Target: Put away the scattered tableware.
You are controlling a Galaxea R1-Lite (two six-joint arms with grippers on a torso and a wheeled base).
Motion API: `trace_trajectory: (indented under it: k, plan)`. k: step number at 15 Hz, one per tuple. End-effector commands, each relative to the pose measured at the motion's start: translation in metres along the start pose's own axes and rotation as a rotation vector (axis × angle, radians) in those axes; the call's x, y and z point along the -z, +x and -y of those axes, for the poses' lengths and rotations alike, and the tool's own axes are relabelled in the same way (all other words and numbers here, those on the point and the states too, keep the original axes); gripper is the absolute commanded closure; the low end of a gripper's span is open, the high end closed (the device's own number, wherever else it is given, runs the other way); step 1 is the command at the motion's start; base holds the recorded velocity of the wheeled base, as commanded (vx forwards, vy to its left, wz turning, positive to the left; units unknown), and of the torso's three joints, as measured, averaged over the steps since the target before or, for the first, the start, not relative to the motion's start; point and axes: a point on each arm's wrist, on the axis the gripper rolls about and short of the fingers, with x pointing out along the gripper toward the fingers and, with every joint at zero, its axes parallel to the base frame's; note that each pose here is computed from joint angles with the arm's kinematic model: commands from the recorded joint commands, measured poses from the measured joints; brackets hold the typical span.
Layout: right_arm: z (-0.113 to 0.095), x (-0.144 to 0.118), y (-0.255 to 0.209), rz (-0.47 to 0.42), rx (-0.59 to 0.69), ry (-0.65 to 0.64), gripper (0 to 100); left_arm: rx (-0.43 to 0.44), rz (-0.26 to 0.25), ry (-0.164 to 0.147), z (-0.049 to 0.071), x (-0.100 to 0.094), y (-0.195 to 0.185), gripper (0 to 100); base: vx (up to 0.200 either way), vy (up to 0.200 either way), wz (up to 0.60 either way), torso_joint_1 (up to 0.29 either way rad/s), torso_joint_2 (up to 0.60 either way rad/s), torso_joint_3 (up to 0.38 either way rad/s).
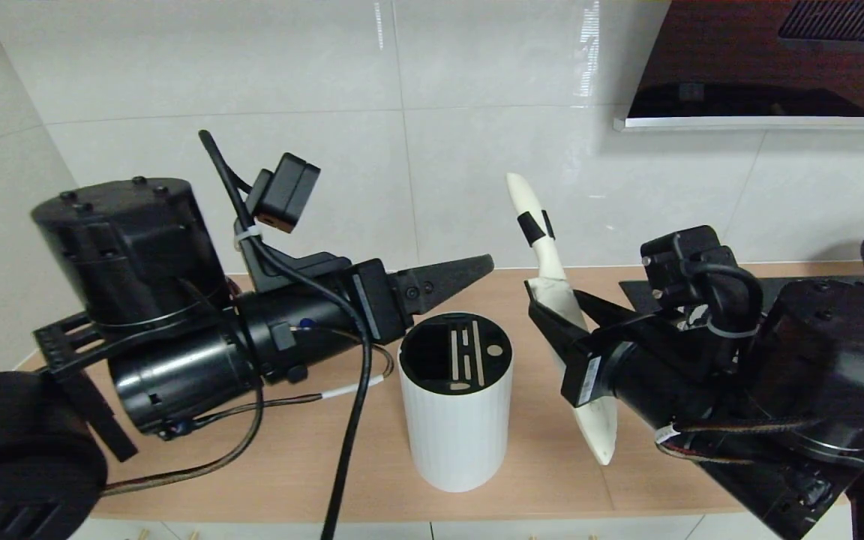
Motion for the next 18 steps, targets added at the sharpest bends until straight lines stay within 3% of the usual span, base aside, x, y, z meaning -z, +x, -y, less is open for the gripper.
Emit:
trace_trajectory:
  k: [1,3,8,11,14,18]
  plan:
    - [-0.007,0.008,0.0,-0.025,-0.02,-0.01,100,-0.029,-0.023,-0.012,-0.01,0.019,0.024,0,0.0,0.0,0.0,0.0,0.0,0.0]
    - [-0.011,0.011,-0.004,-0.038,-0.042,-0.014,100,-0.022,-0.002,-0.006,-0.014,0.024,0.032,0,0.0,0.0,0.0,0.0,0.0,0.0]
    - [-0.02,0.027,-0.004,-0.084,-0.072,-0.028,100,0.003,-0.02,-0.022,-0.01,0.034,0.04,0,0.0,0.0,0.0,0.0,0.0,0.0]
    - [-0.023,0.027,-0.005,-0.079,-0.083,-0.025,100,0.015,0.015,-0.021,-0.014,0.037,0.048,0,0.0,0.0,0.0,0.0,0.0,0.0]
    - [-0.026,0.029,-0.008,-0.08,-0.1,-0.027,100,0.015,0.017,-0.025,-0.014,0.037,0.049,0,0.0,0.0,0.0,0.0,0.0,0.0]
    - [-0.03,0.031,-0.011,-0.086,-0.115,-0.029,100,0.022,0.033,-0.076,-0.012,0.033,0.051,0,0.0,0.0,0.0,0.0,0.0,0.0]
